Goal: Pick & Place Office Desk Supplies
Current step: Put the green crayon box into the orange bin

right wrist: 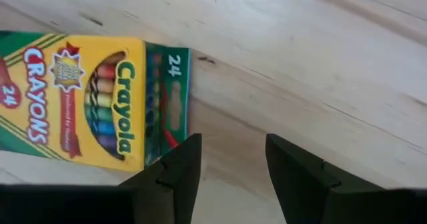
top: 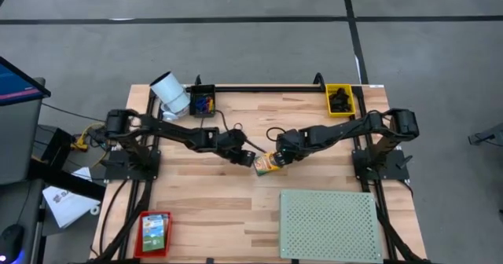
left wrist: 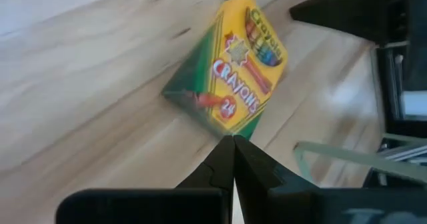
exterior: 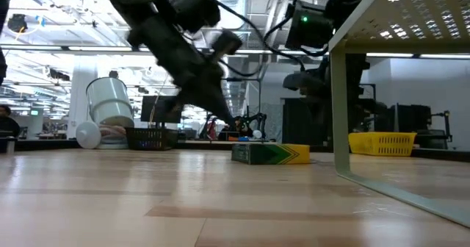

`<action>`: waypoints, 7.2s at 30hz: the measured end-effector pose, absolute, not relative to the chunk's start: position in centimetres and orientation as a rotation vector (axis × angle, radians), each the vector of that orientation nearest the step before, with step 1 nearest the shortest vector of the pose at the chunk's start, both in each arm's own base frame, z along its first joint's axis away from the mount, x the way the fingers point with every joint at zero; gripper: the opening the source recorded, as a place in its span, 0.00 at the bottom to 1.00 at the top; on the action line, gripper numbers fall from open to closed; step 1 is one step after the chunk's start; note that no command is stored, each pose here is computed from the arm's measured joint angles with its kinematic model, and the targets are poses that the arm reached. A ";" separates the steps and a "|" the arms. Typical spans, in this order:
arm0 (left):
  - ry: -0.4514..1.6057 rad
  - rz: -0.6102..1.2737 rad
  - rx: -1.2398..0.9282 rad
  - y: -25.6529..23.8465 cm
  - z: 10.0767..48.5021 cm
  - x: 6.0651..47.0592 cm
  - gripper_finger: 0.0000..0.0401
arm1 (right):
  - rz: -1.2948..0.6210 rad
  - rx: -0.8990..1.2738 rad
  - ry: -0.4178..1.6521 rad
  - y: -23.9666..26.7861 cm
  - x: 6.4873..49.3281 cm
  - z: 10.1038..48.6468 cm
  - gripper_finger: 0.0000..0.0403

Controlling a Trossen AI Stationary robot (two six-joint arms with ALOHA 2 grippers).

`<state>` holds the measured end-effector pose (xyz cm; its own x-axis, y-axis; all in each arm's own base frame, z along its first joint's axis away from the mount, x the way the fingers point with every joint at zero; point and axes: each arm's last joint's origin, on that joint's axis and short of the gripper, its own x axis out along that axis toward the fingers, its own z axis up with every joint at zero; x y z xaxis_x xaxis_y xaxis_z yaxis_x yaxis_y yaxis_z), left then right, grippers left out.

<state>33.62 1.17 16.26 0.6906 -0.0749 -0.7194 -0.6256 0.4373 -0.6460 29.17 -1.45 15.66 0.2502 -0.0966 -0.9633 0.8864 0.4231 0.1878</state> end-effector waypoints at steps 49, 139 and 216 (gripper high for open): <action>0.907 0.443 -1.088 0.5 11.7 34.4 0.00 | -0.701 0.940 1.029 -1.6 30.1 15.2 0.41; 0.895 0.494 -1.074 -2.1 12.0 34.3 0.00 | -0.728 0.905 1.037 -0.6 29.6 15.7 0.41; 0.667 0.498 -1.056 -2.9 13.6 34.8 0.00 | -0.645 0.927 0.921 -2.2 29.6 17.8 0.41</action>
